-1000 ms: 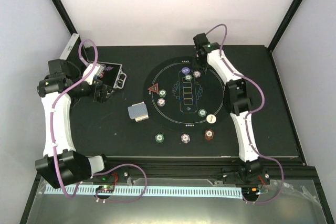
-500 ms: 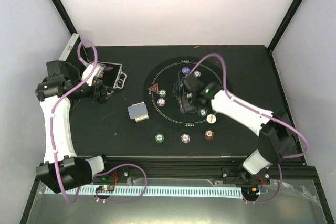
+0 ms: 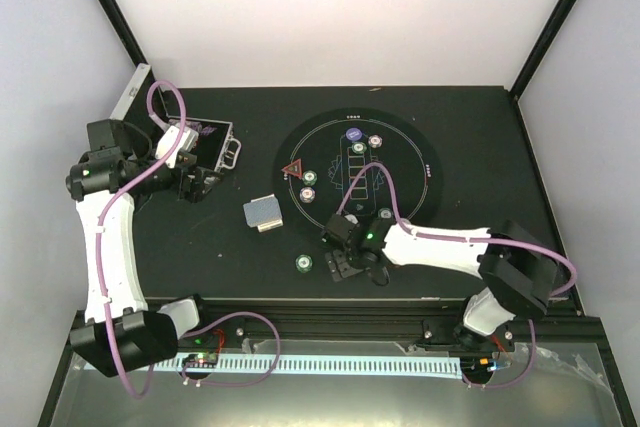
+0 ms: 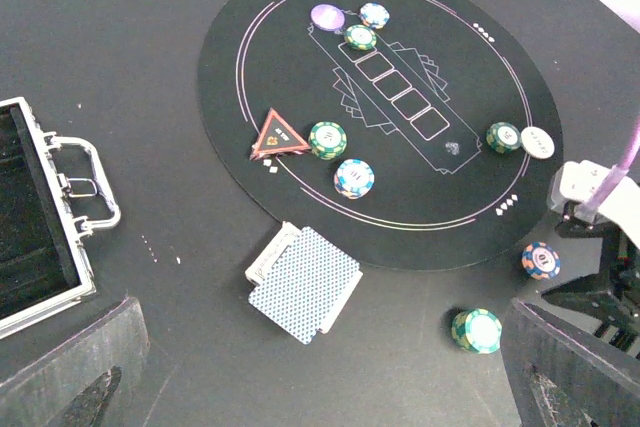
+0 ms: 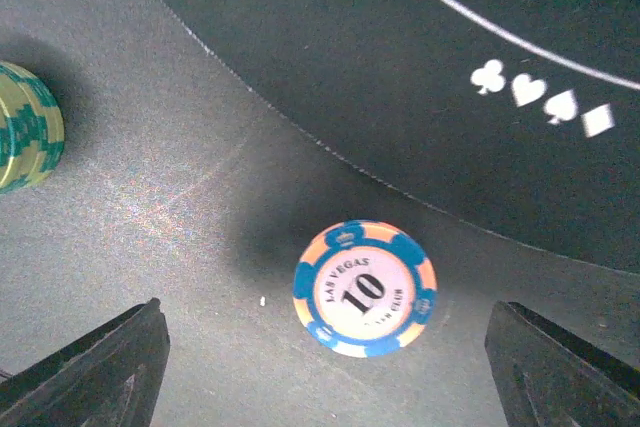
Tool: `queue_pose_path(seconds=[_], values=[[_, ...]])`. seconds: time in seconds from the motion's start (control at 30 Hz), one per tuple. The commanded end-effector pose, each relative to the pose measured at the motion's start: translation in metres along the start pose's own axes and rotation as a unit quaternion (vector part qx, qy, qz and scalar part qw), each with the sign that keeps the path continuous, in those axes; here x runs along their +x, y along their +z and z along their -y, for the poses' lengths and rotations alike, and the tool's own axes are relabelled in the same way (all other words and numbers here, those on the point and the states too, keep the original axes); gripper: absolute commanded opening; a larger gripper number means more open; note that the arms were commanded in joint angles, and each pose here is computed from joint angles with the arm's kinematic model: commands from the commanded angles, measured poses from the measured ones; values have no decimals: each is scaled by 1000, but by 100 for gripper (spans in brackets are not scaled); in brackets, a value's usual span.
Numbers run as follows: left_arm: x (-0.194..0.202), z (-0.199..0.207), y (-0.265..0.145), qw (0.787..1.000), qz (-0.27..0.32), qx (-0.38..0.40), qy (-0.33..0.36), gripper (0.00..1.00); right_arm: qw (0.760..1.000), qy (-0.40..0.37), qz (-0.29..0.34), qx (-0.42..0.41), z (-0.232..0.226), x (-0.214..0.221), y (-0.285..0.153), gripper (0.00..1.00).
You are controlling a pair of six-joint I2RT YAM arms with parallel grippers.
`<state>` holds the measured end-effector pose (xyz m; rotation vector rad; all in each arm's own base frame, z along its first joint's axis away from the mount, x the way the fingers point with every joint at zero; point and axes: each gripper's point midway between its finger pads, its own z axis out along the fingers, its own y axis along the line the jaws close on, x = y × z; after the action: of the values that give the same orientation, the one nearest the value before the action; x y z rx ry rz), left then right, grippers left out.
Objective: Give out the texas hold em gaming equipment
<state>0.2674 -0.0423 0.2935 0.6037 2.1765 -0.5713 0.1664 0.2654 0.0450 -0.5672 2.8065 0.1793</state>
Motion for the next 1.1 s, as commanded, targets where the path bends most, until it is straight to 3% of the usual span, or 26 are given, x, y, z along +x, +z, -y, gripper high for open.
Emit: queue_pose_path(seconds=[0.0,0.3,0.57,1.07], values=[[-2,7,-5,1000,10,8,7,99,1000,14,-5,-2,-8,3,13,89],[-1,4,-4,1000,4,4,5,99,999,10,-28,26,3,15,33,82],[-1,0,-2,1000,3,3,3,99,999,11,-33,30,6,18,36,56],[1,1,-1,1000,1,7,0,99,999,3,-22,33,8,8,21,52]])
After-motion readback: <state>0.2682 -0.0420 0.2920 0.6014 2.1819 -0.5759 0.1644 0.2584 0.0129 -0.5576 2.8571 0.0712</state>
